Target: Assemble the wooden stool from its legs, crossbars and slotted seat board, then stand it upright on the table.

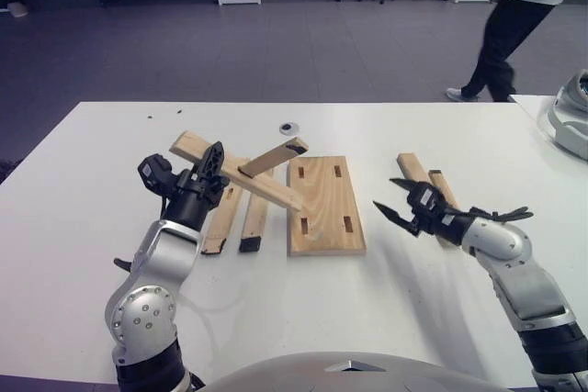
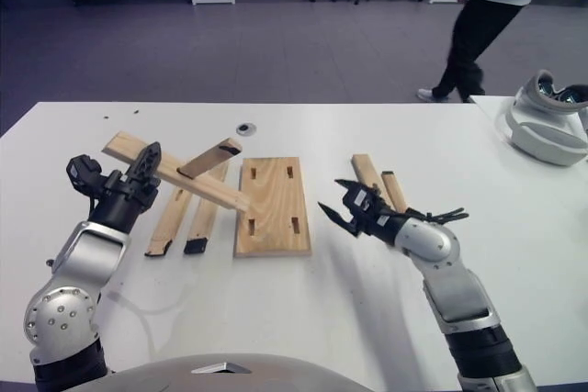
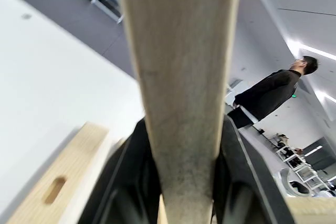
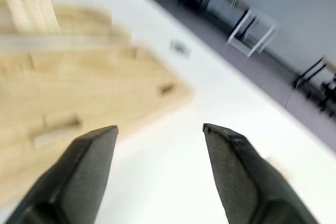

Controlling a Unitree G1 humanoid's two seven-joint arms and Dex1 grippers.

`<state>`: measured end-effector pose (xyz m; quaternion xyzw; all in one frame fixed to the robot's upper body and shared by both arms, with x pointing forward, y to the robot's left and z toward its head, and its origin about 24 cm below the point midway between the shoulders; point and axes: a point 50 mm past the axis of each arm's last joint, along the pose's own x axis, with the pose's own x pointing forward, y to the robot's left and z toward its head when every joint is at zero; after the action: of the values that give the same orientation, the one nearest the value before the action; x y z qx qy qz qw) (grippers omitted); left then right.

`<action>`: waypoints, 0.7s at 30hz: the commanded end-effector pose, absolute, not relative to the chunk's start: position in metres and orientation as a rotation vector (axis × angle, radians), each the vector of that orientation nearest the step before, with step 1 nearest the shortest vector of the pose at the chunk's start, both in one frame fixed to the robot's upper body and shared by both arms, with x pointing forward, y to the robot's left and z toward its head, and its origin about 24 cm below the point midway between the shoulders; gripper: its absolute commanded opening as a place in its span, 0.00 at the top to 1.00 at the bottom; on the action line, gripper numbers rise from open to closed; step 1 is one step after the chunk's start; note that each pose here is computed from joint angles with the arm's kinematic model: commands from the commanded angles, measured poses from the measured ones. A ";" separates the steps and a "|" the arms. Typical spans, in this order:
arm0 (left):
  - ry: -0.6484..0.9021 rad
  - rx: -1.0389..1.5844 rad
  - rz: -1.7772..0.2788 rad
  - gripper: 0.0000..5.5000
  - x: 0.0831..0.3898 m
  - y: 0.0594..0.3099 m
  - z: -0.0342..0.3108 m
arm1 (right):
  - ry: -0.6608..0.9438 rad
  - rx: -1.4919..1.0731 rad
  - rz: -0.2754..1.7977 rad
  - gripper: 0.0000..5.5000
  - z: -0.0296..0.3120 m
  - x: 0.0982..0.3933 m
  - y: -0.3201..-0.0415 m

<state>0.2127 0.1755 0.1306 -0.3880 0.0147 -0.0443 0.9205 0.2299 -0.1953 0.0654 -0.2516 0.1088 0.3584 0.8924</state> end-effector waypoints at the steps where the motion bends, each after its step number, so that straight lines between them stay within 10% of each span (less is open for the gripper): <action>1: 0.074 -0.822 -0.085 0.82 0.206 0.169 0.130 | 0.310 -0.613 0.800 0.45 0.035 0.227 -0.186; 21: 0.254 -0.349 -0.171 0.82 0.193 0.158 0.104 | 0.250 -0.458 1.012 0.45 0.039 0.208 -0.151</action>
<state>0.1987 0.1625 0.1303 -0.2227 0.0321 -0.0721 0.9717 0.2046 -0.1537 0.0342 -0.2247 0.1306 0.4818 0.8369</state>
